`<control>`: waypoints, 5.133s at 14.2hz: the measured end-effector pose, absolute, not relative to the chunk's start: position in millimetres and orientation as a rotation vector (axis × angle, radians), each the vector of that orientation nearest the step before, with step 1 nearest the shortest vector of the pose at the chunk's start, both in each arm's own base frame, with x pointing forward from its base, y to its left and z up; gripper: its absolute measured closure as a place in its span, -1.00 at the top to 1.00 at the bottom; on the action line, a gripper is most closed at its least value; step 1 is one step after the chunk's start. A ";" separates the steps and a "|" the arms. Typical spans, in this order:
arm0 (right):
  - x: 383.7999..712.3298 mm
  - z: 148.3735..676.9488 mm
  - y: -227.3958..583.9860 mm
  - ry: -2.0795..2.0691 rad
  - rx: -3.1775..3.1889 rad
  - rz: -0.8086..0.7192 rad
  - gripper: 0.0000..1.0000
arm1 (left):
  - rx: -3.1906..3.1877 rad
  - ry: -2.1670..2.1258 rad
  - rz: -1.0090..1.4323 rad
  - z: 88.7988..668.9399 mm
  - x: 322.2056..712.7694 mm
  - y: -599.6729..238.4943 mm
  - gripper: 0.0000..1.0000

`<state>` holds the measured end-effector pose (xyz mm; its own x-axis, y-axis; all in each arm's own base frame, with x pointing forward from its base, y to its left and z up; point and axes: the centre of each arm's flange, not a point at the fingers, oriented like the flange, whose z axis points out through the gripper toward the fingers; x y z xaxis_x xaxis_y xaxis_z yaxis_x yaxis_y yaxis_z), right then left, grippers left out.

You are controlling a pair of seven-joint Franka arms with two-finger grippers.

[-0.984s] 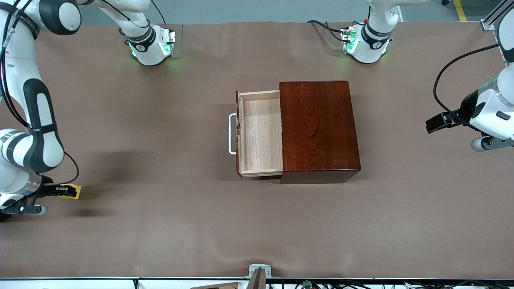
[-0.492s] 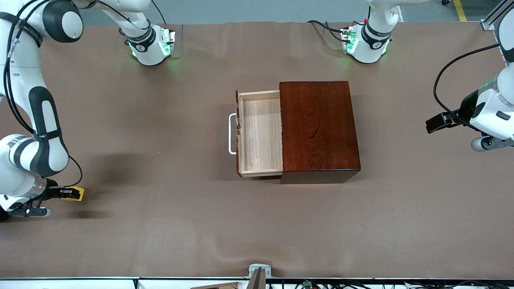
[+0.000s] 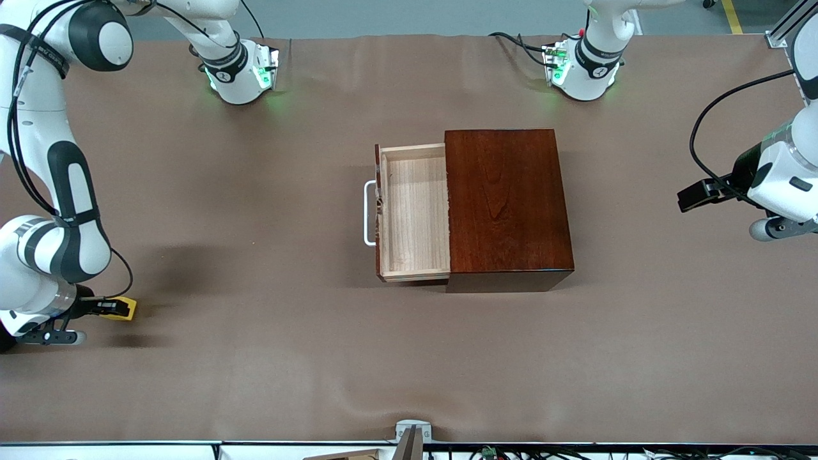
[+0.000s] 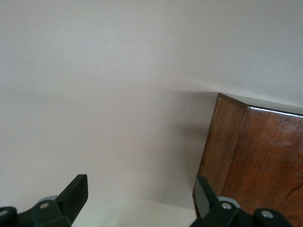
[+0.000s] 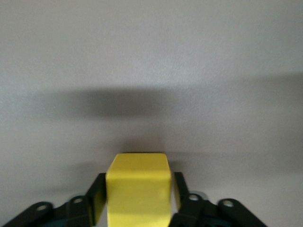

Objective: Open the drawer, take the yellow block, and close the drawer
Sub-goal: 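Lower the yellow cube onto the table and open the right gripper, then withdraw the right gripper while the left gripper reaches the drawer front, then push the drawer shut into the box with the left gripper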

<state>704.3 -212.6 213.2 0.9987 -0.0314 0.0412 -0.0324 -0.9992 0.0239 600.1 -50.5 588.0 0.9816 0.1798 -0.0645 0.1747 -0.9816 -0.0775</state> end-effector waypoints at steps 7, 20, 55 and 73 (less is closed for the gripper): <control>713.2 269.7 -201.8 -0.026 3.134 0.046 1.00 | -3.062 -0.234 0.109 588.1 598.5 -65.8 1.00; 634.9 527.7 -107.8 -0.245 3.152 -0.230 1.00 | -3.044 -0.912 -0.020 527.6 616.4 -231.6 1.00; 538.7 624.9 -19.2 -0.225 3.174 -0.001 1.00 | -2.515 -2.205 0.183 322.3 452.5 -609.5 1.00; 539.1 627.6 -23.1 -0.124 3.169 0.015 1.00 | -2.210 -2.301 0.172 321.9 485.3 -574.7 1.00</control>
